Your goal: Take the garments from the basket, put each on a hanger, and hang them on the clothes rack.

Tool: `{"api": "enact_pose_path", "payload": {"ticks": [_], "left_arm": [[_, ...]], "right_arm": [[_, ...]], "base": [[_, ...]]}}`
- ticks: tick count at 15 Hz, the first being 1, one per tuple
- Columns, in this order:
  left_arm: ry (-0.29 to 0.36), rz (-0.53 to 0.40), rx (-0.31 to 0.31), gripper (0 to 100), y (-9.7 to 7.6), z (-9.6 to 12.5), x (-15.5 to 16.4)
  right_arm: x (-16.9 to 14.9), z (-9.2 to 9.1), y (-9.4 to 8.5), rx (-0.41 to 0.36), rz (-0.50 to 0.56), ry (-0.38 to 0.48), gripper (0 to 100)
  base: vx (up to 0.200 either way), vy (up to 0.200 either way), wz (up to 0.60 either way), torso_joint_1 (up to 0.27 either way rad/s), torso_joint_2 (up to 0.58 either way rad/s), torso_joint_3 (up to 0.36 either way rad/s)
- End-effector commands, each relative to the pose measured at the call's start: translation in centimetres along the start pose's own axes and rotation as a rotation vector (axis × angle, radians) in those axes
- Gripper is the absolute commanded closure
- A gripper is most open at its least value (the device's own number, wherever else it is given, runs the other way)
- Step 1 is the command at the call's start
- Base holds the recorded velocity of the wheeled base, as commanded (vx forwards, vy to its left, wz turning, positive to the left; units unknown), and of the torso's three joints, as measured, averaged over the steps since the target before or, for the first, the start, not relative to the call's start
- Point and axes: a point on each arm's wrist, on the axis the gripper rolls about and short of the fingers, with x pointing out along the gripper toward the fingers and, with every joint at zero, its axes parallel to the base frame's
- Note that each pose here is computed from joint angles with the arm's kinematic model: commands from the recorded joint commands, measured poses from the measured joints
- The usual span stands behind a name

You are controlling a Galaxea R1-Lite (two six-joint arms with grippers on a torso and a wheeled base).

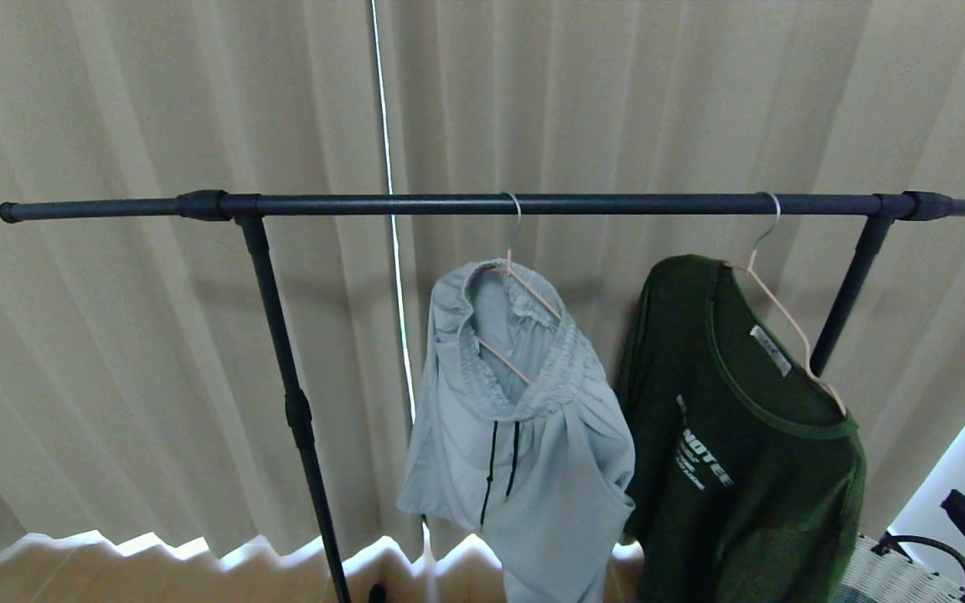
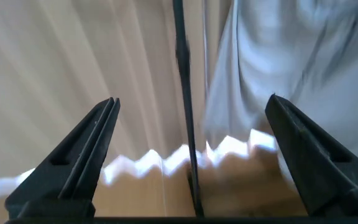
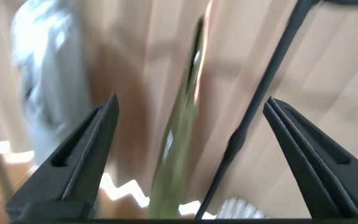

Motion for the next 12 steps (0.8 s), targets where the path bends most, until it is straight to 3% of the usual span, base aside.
{"api": "enact_pose_path", "payload": {"ticks": [1, 3, 5, 9, 11, 12], "left_arm": [[-0.087, 0.021, 0.017, 0, -0.3, -0.6, -1.1], [-0.041, 0.014, 0.011, 0, -0.5, -2.3, -0.7], [-0.079, 0.014, 0.016, 0, -0.7, -3.3, -1.0], [-0.082, 0.003, 0.035, 0, -0.7, -3.3, -1.0], [-0.106, -0.08, 0.057, 0, -0.6, -3.4, -1.2], [-0.108, -0.096, 0.059, 0, -0.6, -3.4, -1.2]], "right_arm": [[-2.3, 0.7, 0.2, -0.009, 0.001, -0.086, 0], [-2.3, 0.1, 0.4, -0.005, 0.014, -0.057, 0], [-2.3, -0.5, 0.4, -0.002, 0.014, -0.034, 0], [-3.1, -1.8, 0.6, 0.007, 0.0, 0.04, 0], [-3.3, -3.0, 0.7, 0.025, -0.05, 0.101, 0], [-3.7, -4.6, 0.8, 0.044, -0.106, 0.129, 0]], "base": [[0.0, 0.0, 0.0, 0.0, 0.0, 0.0], [0.0, 0.0, 0.0, 0.0, 0.0, 0.0], [0.0, 0.0, 0.0, 0.0, 0.0, 0.0], [0.0, 0.0, 0.0, 0.0, 0.0, 0.0], [0.0, 0.0, 0.0, 0.0, 0.0, 0.0], [0.0, 0.0, 0.0, 0.0, 0.0, 0.0]]}}
